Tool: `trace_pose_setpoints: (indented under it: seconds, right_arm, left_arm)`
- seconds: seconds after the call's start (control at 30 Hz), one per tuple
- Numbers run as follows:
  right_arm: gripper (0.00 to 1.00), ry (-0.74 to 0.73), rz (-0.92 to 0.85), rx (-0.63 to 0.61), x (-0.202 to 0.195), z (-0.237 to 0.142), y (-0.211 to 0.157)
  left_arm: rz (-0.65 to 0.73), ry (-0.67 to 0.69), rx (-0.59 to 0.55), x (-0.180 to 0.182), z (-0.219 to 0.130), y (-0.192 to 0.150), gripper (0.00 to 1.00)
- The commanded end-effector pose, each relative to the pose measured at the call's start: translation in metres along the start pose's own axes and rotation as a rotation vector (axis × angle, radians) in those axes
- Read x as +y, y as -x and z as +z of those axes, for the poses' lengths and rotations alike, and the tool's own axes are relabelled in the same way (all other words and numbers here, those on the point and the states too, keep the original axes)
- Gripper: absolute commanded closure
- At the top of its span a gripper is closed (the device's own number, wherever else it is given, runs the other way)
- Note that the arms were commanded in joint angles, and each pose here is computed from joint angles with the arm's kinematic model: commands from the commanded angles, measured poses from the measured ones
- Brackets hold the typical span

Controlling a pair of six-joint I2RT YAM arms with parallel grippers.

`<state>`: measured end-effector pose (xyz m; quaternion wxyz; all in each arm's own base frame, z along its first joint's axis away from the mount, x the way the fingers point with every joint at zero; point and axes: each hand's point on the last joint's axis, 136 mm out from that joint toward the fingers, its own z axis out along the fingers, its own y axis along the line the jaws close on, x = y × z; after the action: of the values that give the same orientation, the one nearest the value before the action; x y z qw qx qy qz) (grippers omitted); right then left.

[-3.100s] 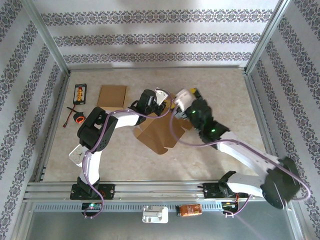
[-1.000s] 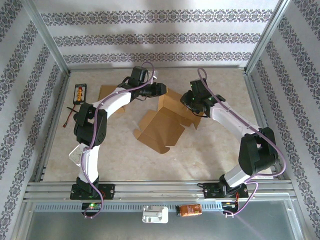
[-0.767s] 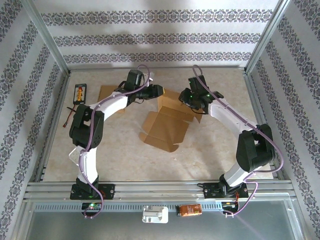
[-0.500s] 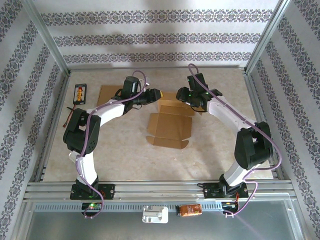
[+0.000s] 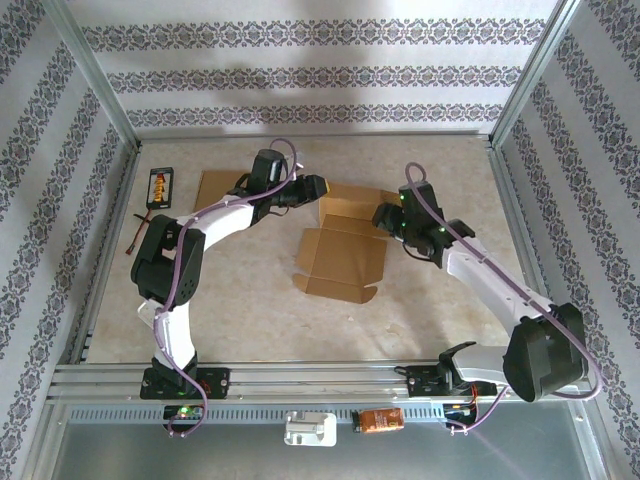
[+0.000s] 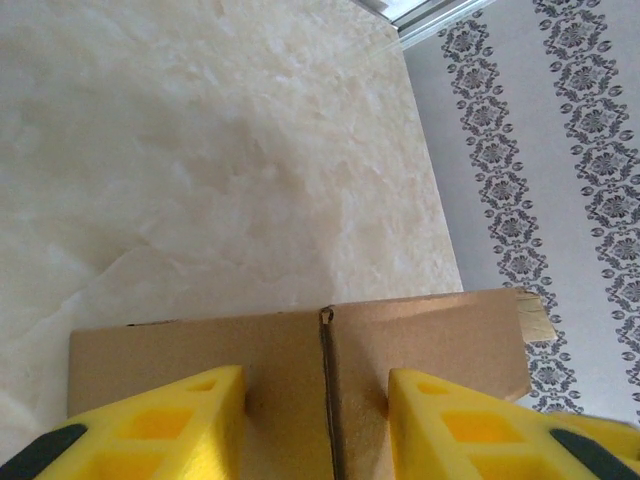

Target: Fold the paper box

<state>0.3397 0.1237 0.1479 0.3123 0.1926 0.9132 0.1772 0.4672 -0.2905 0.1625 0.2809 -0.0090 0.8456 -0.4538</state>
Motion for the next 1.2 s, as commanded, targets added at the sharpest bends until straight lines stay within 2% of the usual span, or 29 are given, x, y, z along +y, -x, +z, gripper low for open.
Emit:
trace_pose_setpoints:
  seconds: [0.0, 0.2, 0.27, 0.5, 0.6, 0.8, 0.87, 0.93, 1.1, 1.17]
  right_arm:
    - [0.35, -0.046, 0.036, -0.022, -0.017, 0.023, -0.004]
    - [0.24, -0.053, -0.084, -0.001, -0.013, 0.065, -0.004]
    - [0.19, -0.061, -0.092, -0.018, -0.015, 0.076, -0.001]
    - [0.09, -0.07, -0.074, -0.086, -0.022, 0.103, 0.006]
    - [0.08, -0.065, -0.08, -0.116, -0.025, 0.111, 0.008]
    - [0.16, -0.033, -0.026, -0.105, -0.027, 0.127, 0.001]
    - [0.12, -0.064, -0.028, -0.099, -0.033, 0.128, -0.003]
    - [0.02, -0.1, -0.046, -0.113, -0.041, 0.124, -0.004]
    - [0.02, -0.235, -0.058, -0.162, -0.071, 0.109, 0.0]
    - [0.02, -0.232, -0.048, -0.164, -0.075, 0.11, 0.0]
  left_arm:
    - [0.022, 0.052, 0.024, 0.007, 0.007, -0.003, 0.6]
    - [0.031, 0.071, 0.037, 0.011, 0.011, -0.005, 0.6]
    - [0.034, 0.079, 0.042, 0.011, 0.011, -0.006, 0.6]
    - [0.029, 0.07, 0.061, 0.006, 0.02, -0.009, 0.6]
    - [0.037, 0.068, 0.071, 0.004, 0.024, -0.011, 0.6]
    - [0.04, 0.071, 0.086, 0.005, 0.027, -0.012, 0.6]
    - [0.044, 0.076, 0.086, 0.005, 0.026, -0.012, 0.6]
    - [0.046, 0.077, 0.086, 0.005, 0.026, -0.012, 0.6]
    - [0.054, 0.081, 0.083, 0.005, 0.026, -0.011, 0.6]
    - [0.055, 0.081, 0.083, 0.005, 0.026, -0.011, 0.6]
